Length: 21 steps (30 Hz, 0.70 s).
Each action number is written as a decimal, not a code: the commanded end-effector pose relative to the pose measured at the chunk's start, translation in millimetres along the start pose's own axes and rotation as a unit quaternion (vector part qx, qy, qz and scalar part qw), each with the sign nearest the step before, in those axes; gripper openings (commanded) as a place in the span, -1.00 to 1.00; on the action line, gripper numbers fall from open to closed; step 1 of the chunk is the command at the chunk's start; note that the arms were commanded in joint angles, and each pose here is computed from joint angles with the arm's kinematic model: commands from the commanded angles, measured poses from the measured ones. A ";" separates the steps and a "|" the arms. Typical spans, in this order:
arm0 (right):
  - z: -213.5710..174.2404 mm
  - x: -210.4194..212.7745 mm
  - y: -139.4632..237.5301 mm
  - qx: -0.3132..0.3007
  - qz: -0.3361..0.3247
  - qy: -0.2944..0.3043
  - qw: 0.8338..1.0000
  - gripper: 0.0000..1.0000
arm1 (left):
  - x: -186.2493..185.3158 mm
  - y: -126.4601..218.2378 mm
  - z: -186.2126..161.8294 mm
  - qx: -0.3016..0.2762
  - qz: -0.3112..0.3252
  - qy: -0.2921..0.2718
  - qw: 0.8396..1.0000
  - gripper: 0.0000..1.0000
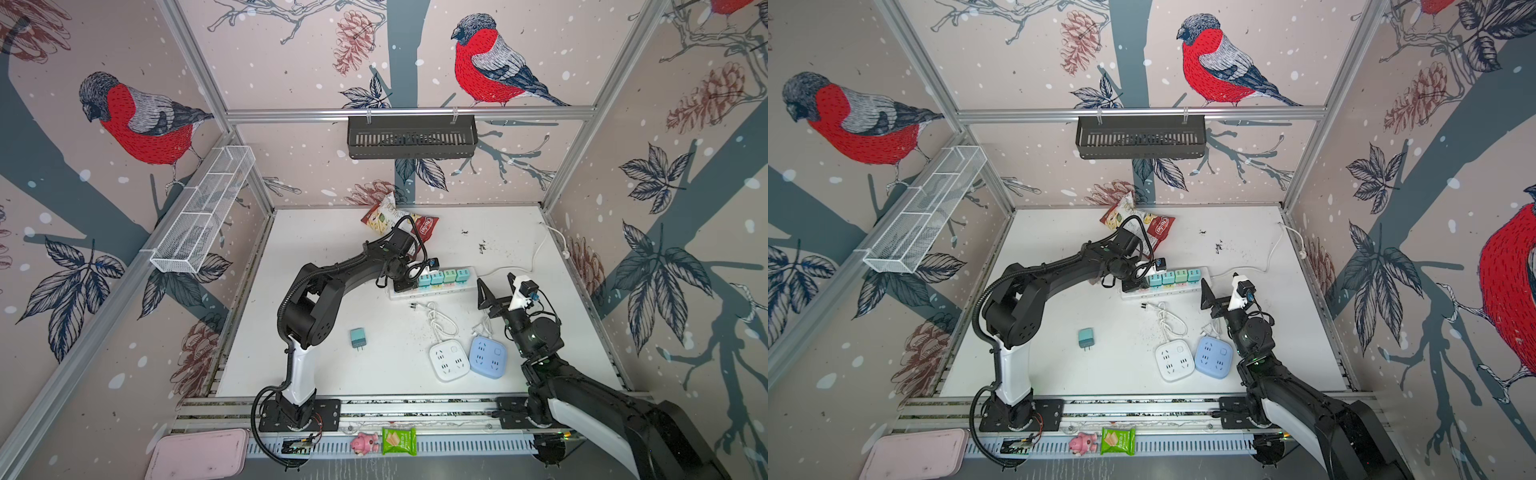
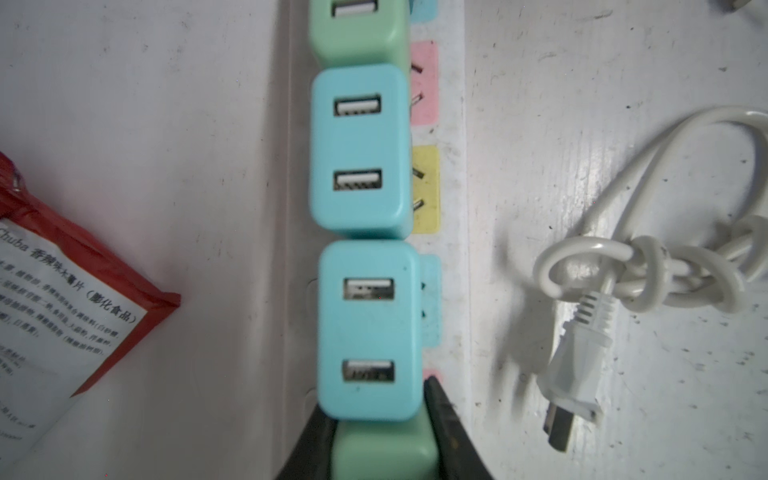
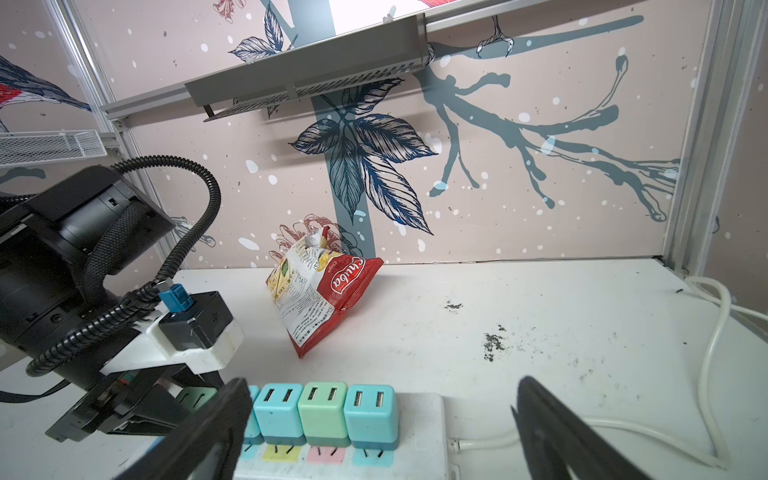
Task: Insert the plug
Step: 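Lower the green adapter with the left gripper into the free socket, then open the left gripper and lift it off the plugged green adapter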
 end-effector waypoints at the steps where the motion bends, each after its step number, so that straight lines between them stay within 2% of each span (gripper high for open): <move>1: -1.5 -0.6 2.4 -0.002 0.001 -0.001 1.000 0.99 | -8.7 -6.3 -11.8 0.026 -0.030 0.007 0.999 -1.00; 8: -0.9 -3.0 2.0 -0.004 -0.009 -0.004 1.000 0.99 | -1.3 -4.3 -8.5 0.032 -0.021 0.014 0.999 -1.00; 9: -1.1 -4.4 2.3 -0.005 -0.015 -0.008 1.000 0.99 | -0.1 -3.8 -7.6 0.032 -0.018 0.016 0.999 -0.98; 10: -0.3 -6.1 2.6 -0.009 -0.023 -0.011 1.000 0.99 | 1.3 -2.4 -6.6 0.032 -0.015 0.016 0.999 -0.83; 11: 0.1 -8.3 2.8 -0.011 -0.032 -0.015 0.999 0.99 | 3.3 0.1 -4.3 0.028 -0.011 0.017 0.999 -0.52; 12: 1.0 -10.3 3.0 -0.014 -0.038 -0.019 0.999 0.99 | 4.8 2.2 -2.8 0.026 -0.007 0.016 1.000 0.87; 13: 1.5 -12.5 3.7 -0.017 -0.045 -0.023 0.999 0.99 | 6.5 4.7 -1.4 0.026 -0.001 0.017 1.000 0.97; 17: 4.2 -22.7 8.4 -0.034 -0.070 -0.044 0.996 0.99 | 13.0 24.0 9.5 0.010 0.033 0.022 0.999 0.97; 21: 5.4 -36.9 12.5 -0.048 -0.104 -0.081 0.990 0.99 | 13.4 65.2 26.5 -0.031 0.088 0.034 0.995 0.98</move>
Point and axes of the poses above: each gripper's point midway between its finger pads, its own y axis back along the fingers, its own x axis along the line the jaws close on, z = x × y, the point moved 6 cm from there along y, back along the fingers, and after that the axes turned 7 degrees about -y, right-handed, at the moved point
